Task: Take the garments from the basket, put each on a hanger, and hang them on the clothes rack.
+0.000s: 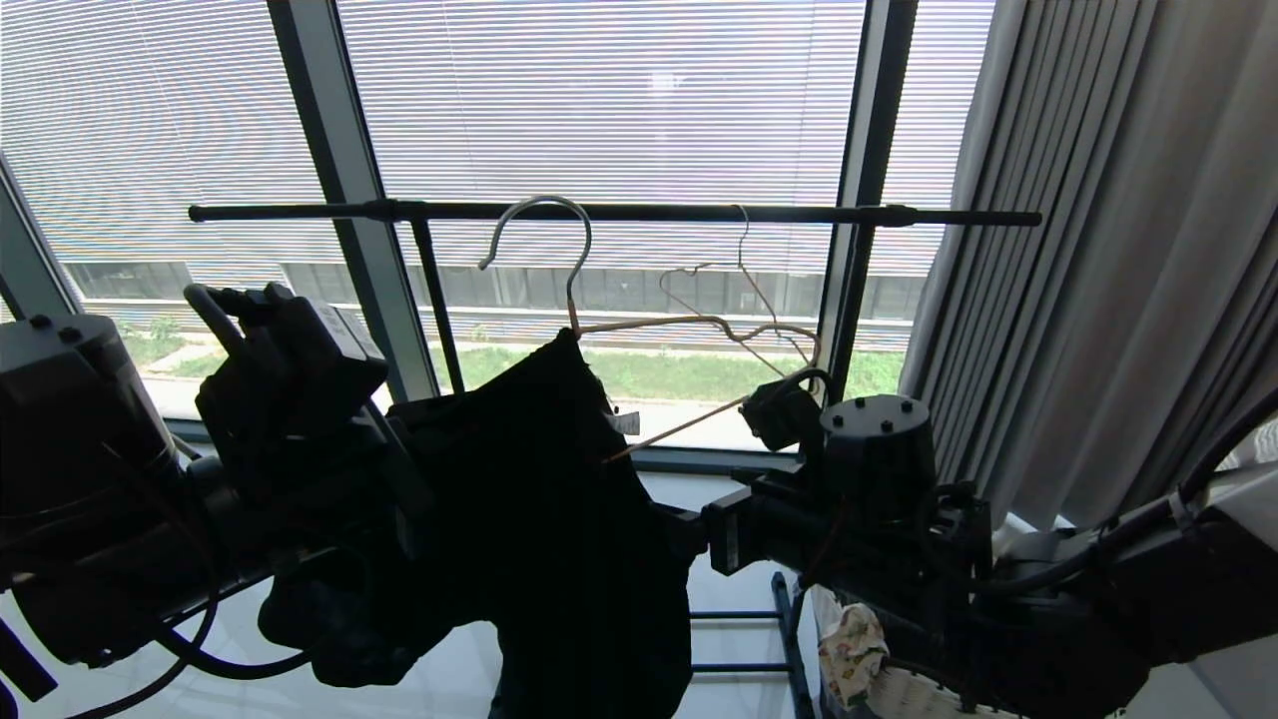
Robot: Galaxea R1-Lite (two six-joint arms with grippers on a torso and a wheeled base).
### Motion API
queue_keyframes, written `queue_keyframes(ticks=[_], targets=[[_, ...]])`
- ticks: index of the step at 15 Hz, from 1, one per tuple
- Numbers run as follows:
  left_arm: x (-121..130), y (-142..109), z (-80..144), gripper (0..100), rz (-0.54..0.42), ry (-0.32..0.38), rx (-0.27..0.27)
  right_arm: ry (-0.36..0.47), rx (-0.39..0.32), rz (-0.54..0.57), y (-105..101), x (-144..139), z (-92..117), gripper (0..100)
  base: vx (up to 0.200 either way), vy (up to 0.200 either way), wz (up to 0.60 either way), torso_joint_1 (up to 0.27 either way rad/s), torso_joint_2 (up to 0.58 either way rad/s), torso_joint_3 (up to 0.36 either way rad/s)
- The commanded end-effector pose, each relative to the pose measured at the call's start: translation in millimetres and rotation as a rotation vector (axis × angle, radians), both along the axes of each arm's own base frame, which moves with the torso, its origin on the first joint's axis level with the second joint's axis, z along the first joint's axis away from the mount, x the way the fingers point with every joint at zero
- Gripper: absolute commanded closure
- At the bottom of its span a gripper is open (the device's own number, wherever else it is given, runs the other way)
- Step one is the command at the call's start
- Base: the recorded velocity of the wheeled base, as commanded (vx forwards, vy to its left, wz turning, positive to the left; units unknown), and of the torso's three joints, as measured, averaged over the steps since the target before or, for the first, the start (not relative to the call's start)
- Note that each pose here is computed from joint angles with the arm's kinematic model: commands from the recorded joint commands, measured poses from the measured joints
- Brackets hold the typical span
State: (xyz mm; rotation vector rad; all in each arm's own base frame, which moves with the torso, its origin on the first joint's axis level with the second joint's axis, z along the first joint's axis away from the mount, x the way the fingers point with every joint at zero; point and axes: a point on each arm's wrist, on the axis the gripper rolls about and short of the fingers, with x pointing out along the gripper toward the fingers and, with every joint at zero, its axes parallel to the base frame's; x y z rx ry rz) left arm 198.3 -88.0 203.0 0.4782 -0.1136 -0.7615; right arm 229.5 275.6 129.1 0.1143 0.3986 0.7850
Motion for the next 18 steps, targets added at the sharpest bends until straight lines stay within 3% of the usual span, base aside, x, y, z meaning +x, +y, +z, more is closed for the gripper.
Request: queue_keyframes(ticks=[1,5,6,9,11,13,18], targets=[[-1,-1,1,100,-0.004,-0.004,-0.002,0.023,-0.033,0.018,5,-5,-11,0,0.0,0.0,0.0,0.0,0.0,0.0],[-2,0,3,100,-0.002,-0.012,-0.004,0.045,-0.129,0.003,3,-14,-23,0,0.0,0.0,0.0,0.0,0.0,0.0],[-4,2,3,100,0.005,-0.014,-0.006,0.035,-0.184,-0.056,-4,-12,-27,0,0.0,0.0,0.0,0.0,0.0,0.0],[-6,7,-2,100,0.026,0.008,-0.004,-0.013,-0.251,-0.25,-32,17,-27,0,0.0,0.0,0.0,0.0,0.0,0.0],[-8,8,-6,100,0.027,0.033,-0.013,-0.059,-0.245,-0.372,-48,39,-18,0,0.0,0.0,0.0,0.0,0.0,0.0],[-10,9,-15,100,0.031,0.087,-0.025,-0.106,-0.195,-0.442,-57,53,-1,0,0.0,0.0,0.0,0.0,0.0,0.0],[-13,10,-43,100,0.038,0.212,0.0,-0.183,-0.181,-0.484,-74,62,25,0,0.0,0.0,0.0,0.0,0.0,0.0]])
